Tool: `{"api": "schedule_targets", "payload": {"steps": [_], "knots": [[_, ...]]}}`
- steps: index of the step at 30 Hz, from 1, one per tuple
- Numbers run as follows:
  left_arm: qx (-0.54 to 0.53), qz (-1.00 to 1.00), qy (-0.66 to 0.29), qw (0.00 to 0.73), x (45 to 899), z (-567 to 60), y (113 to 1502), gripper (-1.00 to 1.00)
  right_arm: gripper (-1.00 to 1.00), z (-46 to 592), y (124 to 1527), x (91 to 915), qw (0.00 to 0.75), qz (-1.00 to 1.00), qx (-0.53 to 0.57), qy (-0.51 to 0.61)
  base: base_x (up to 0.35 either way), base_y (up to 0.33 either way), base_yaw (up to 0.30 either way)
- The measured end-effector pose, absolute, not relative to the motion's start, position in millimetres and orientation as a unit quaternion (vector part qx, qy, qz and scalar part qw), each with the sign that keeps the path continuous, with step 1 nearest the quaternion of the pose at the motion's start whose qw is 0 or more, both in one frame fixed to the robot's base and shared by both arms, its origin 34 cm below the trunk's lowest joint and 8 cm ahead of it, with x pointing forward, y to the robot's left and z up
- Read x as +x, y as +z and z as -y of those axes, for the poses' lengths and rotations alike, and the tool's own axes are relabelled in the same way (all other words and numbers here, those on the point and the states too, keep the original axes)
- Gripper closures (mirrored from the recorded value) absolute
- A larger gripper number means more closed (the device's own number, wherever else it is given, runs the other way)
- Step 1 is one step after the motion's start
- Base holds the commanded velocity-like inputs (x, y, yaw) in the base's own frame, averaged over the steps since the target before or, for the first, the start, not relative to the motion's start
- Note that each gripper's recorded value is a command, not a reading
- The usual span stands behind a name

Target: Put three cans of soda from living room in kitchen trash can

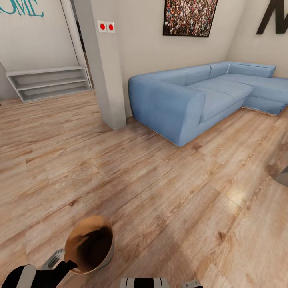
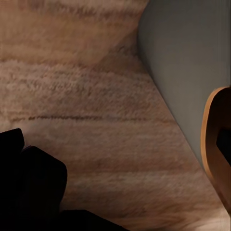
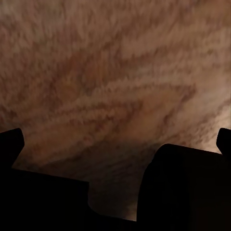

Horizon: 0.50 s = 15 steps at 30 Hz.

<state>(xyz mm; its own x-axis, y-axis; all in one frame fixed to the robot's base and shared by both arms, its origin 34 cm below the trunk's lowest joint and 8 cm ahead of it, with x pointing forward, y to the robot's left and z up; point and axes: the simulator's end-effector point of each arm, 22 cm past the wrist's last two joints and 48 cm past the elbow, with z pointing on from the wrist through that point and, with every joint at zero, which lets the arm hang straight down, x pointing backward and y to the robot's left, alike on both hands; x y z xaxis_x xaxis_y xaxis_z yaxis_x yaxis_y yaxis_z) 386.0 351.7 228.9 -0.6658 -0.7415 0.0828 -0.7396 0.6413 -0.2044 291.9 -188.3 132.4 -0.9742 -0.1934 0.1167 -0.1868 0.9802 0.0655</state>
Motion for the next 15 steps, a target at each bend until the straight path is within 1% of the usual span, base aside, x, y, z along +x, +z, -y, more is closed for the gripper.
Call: {"api": "schedule_targets", "payload": {"steps": [15], "knots": [[-0.407,-0.906,-0.112,0.014,392.4,-352.7,230.9,-1.0,-1.0,188.0,132.5,292.0,0.061,0.993,0.096,-0.027,0.0,0.0,0.0]]}}
